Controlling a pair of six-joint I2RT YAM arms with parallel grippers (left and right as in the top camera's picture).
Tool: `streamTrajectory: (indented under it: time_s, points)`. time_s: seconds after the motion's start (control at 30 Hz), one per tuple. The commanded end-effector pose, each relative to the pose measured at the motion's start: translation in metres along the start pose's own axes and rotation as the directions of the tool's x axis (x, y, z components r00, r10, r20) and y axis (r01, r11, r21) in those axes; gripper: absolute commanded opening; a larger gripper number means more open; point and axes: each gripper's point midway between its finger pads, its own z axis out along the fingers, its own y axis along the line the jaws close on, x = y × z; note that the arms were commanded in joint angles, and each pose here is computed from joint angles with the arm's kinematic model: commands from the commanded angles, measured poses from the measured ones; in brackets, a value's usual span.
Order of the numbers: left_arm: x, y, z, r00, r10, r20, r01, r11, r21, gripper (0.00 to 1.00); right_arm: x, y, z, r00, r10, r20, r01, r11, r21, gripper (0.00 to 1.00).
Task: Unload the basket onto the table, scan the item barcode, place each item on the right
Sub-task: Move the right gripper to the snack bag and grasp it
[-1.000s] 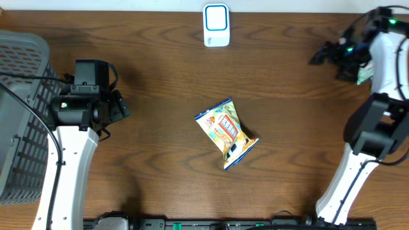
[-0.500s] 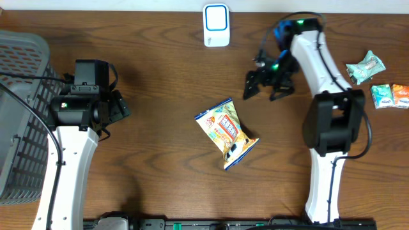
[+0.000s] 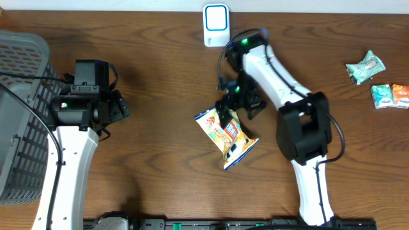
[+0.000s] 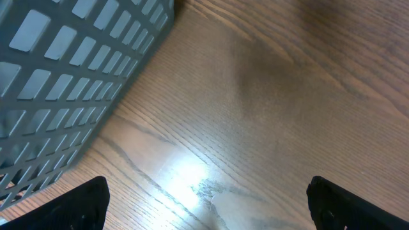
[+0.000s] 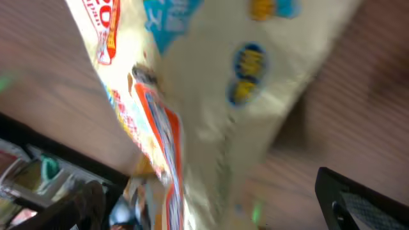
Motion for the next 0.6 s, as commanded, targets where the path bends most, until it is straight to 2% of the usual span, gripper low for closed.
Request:
streamTrajectory:
  time_s: [0.0, 0.13, 0.17, 0.23, 0.27, 0.33, 0.43, 0.5, 0.57]
  points:
    - [-0.002, 0.004, 0.000, 1.000, 0.005, 0.007, -0.005, 1.000, -0.021, 0.98, 0.013, 0.001, 0.016, 0.999, -0.024, -0.047, 0.025, 0.999, 0.029, 0.99]
    - [-0.002, 0.004, 0.000, 1.000, 0.006, 0.007, -0.005, 1.000, -0.021, 0.98, 0.026, -0.002, 0.033, 0.994, -0.004, -0.110, 0.006, 1.000, 0.014, 0.99]
    - [-0.002, 0.004, 0.000, 1.000, 0.006, 0.007, -0.005, 1.000, -0.021, 0.98, 0.028, -0.003, 0.037, 0.993, -0.001, -0.121, 0.002, 1.000, 0.013, 0.94]
    - [-0.002, 0.004, 0.000, 1.000, 0.005, 0.007, -0.005, 1.000, -0.021, 0.98, 0.029, -0.004, 0.040, 0.992, 0.001, -0.125, 0.001, 1.000, 0.012, 0.77]
    - [-0.002, 0.004, 0.000, 1.000, 0.006, 0.007, -0.005, 1.000, -0.021, 0.98, 0.028, -0.002, 0.040, 0.993, 0.000, -0.122, 0.000, 1.000, 0.002, 0.56]
    - [-0.002, 0.004, 0.000, 1.000, 0.006, 0.007, -0.005, 1.000, -0.021, 0.98, 0.024, 0.000, 0.040, 0.995, -0.003, -0.104, 0.002, 1.000, -0.008, 0.29]
    - [-0.002, 0.004, 0.000, 1.000, 0.006, 0.007, -0.005, 1.000, -0.021, 0.98, 0.016, 0.000, 0.040, 0.997, 0.020, -0.074, -0.020, 1.000, -0.010, 0.18]
    - [-0.002, 0.004, 0.000, 1.000, 0.006, 0.007, -0.005, 1.000, -0.021, 0.98, 0.014, 0.000, 0.038, 0.998, 0.018, -0.064, -0.018, 1.000, -0.008, 0.04]
    - [-0.002, 0.004, 0.000, 1.000, 0.006, 0.007, -0.005, 1.000, -0.021, 0.98, 0.010, 0.001, 0.031, 0.999, 0.013, -0.043, -0.014, 1.000, -0.007, 0.01]
